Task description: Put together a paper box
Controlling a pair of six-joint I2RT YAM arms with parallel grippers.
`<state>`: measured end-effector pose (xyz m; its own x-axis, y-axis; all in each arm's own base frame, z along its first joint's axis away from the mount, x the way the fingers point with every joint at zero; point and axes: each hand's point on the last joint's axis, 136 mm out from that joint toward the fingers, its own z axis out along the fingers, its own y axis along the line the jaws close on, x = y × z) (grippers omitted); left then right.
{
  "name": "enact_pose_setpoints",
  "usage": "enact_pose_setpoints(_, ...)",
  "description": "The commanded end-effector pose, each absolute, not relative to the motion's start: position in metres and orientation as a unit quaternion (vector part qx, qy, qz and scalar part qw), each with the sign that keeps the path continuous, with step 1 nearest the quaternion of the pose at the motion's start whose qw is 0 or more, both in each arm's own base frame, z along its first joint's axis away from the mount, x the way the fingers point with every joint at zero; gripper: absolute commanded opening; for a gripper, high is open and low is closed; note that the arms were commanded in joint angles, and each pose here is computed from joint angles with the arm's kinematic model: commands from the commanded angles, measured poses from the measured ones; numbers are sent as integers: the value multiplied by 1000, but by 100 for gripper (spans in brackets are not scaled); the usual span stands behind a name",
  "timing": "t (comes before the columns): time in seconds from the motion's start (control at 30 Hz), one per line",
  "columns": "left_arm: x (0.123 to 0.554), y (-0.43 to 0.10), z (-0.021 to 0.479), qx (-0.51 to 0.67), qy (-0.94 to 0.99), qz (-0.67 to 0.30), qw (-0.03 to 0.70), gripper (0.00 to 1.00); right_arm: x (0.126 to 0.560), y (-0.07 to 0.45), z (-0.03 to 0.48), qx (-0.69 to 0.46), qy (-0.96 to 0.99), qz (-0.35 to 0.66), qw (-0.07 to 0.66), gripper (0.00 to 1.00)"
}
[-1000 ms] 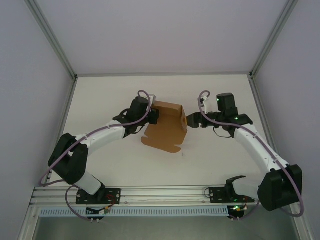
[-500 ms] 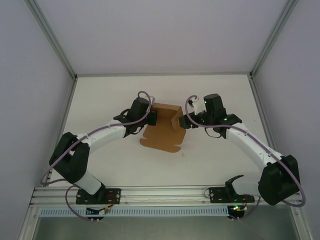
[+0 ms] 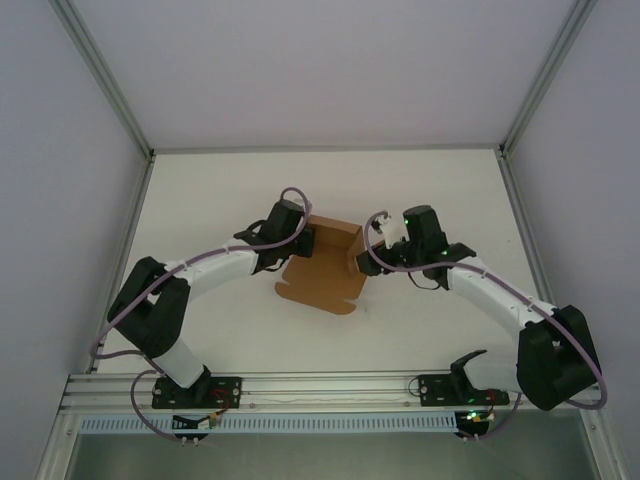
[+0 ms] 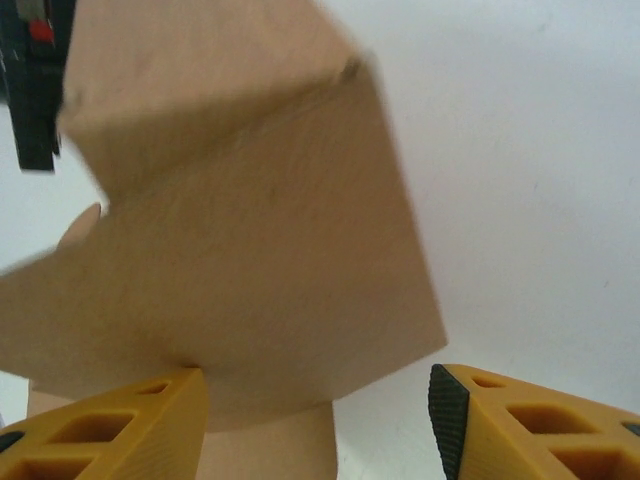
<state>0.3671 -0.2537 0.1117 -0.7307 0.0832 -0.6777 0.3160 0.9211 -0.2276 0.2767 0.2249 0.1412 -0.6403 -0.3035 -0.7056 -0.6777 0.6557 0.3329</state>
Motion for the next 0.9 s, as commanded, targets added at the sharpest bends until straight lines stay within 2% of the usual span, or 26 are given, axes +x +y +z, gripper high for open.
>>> enact_pose_setpoints(0.0, 370, -267, 121, 111, 904, -193, 365, 0, 271, 232, 137, -293, 844, 323, 313, 61)
enact_pose_setpoints(0.2, 368, -266, 114, 115, 907, -191, 358, 0, 277, 232, 132, -299, 839, 313, 330, 61)
enact_pose_setpoints(0.4, 364, -270, 112, 135, 904, -191, 357, 0, 318, 222, 143, -265, 851, 247, 381, 61)
enact_pose_setpoints(0.53, 363, -271, 110, 137, 906, -181, 357, 0, 328, 230, 161, -268, 831, 259, 413, 68)
enact_pose_setpoints(0.63, 360, -276, 112, 144, 904, -183, 358, 0, 339, 230, 165, -240, 832, 259, 427, 68)
enact_pose_setpoints(0.77, 358, -280, 119, 147, 901, -188, 363, 0, 352, 224, 164, -221, 840, 228, 441, 63)
enact_pose_setpoints(0.87, 356, -283, 125, 149, 897, -193, 369, 0, 358, 224, 162, -210, 843, 215, 446, 55)
